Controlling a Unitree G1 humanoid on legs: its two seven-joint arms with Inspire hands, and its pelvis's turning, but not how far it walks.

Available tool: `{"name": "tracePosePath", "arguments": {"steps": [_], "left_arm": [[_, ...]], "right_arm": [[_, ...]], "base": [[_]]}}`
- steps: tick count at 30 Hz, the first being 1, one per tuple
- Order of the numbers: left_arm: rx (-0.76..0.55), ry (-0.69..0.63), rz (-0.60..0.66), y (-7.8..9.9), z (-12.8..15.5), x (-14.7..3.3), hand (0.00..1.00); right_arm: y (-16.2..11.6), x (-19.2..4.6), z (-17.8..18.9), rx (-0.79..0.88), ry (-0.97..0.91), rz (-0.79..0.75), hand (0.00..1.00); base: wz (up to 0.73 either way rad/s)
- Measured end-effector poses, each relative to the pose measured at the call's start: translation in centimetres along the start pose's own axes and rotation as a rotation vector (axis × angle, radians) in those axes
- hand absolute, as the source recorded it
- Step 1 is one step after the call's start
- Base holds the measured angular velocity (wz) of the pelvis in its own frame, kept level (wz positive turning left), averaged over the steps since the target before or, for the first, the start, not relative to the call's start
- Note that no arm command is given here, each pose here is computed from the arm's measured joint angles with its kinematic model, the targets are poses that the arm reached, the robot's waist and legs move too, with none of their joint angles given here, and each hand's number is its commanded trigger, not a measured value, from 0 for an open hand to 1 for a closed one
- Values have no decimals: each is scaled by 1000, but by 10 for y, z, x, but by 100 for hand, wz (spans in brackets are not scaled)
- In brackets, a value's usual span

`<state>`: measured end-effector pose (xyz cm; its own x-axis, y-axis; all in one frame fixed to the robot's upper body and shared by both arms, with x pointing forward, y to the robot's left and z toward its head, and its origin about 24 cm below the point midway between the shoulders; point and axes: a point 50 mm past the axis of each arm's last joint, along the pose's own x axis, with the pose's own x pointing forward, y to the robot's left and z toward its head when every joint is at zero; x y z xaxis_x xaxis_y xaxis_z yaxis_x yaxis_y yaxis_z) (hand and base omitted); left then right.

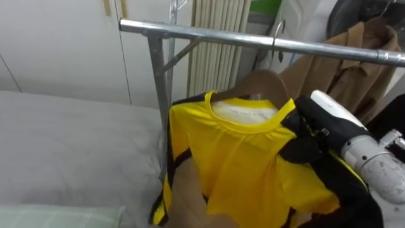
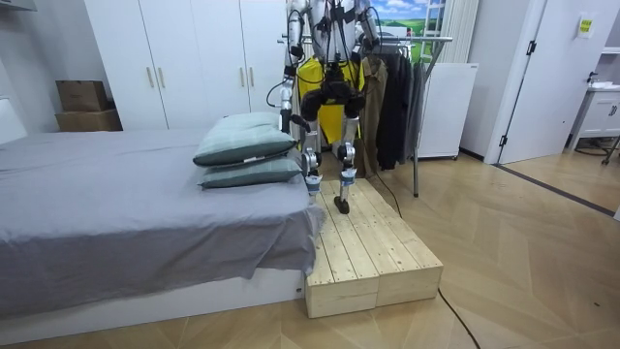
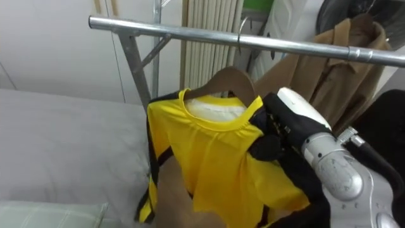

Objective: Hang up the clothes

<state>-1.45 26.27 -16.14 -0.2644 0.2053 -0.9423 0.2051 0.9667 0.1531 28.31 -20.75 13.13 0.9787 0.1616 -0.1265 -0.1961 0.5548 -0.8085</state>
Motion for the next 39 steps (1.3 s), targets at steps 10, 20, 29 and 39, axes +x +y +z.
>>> {"name": "tracePosePath", "arguments": {"steps": [10, 20, 29, 39], "left_arm": [[21, -13, 10, -2, -1, 1, 0], [9, -42, 4, -2, -3, 2, 0], [15, -62, 8, 2, -2, 1, 0], [47, -95, 26, 6, 4, 0, 0]], "right_arm": [[-5, -2, -1, 68, -29, -3, 100], [-11, -4, -3, 69, -36, 46, 100], [-13, 3, -12, 81, -25, 69, 100], [-14, 14, -14, 204, -71, 133, 100]], "base": [[0], [2], [4], [9]]}}
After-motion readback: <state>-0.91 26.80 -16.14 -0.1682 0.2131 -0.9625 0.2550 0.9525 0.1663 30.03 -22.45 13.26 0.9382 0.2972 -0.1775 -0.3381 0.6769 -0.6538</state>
